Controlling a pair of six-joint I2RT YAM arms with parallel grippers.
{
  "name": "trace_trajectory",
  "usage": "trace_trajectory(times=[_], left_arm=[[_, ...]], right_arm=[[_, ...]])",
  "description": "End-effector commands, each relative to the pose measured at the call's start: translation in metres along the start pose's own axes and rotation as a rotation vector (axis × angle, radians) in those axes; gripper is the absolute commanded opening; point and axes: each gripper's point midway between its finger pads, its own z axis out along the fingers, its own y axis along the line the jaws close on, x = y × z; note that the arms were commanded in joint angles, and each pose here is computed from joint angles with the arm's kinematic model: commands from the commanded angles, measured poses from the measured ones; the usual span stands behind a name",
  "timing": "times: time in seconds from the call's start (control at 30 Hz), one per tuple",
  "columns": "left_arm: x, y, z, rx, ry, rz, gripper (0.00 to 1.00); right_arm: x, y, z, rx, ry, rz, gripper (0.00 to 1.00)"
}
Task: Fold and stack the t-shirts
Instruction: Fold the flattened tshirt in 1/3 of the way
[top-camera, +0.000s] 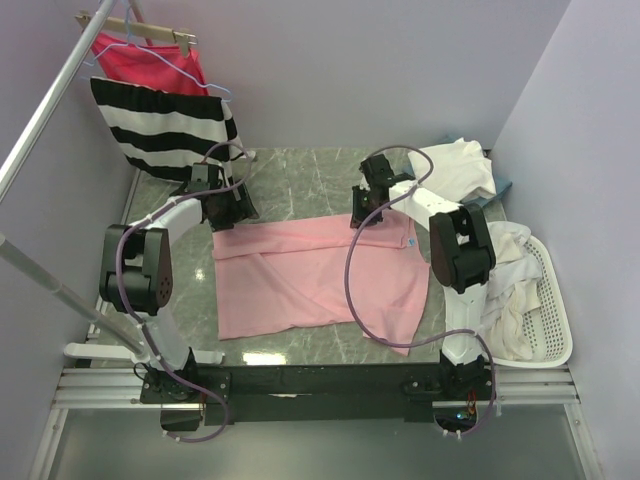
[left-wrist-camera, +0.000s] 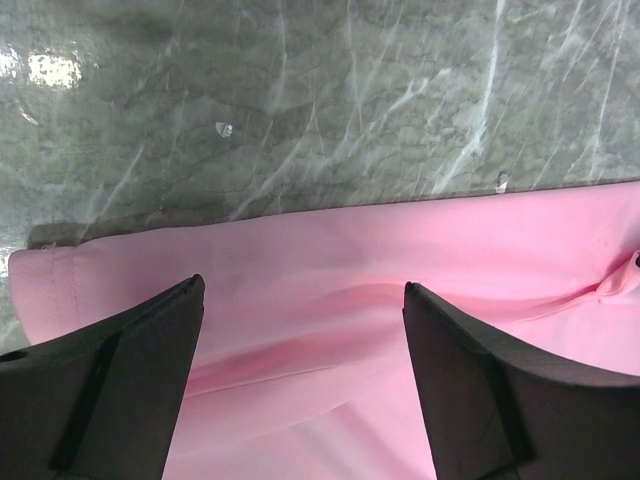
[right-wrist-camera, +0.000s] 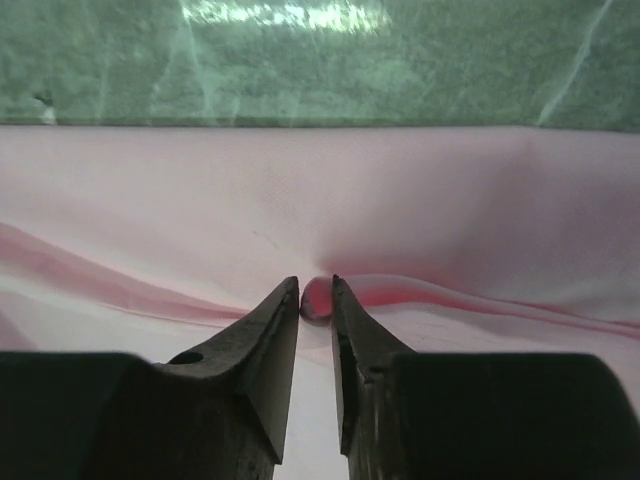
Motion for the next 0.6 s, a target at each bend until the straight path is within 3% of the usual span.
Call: trace_trajectory(times=[0.0, 0.07, 0.17, 0.33, 0.47, 0.57], left_arm=[[-0.008, -0.009, 0.001, 0.029, -0.011, 0.031, 0.85], [-0.007, -0.009, 0.002, 0.03, -0.005, 0.034, 0.85], [-0.004, -0.009, 0.003, 0.027, 0.002, 0.037, 0.85], [-0.003, -0.008, 0.004, 0.027, 0.005, 0.039, 0.85], [-0.002, -0.008, 0.005, 0.027, 0.012, 0.039, 0.85], [-0.002, -0.007, 0.005, 0.025, 0.012, 0.042, 0.85]], right_arm=[[-0.002, -0.015, -0.008, 0.142, -0.004, -0.068, 0.24], [0.0, -0.018, -0.011, 0.169, 0.003, -0.074, 0.2], [0.003, -0.02, -0.017, 0.184, -0.002, -0.082, 0.26], [0.007, -0.019, -0.022, 0.202, 0.002, -0.097, 0.26], [0.015, -0.019, -0.024, 0.203, 0.019, -0.103, 0.05], [0.022, -0.017, -0.03, 0.195, 0.02, -0.099, 0.0]])
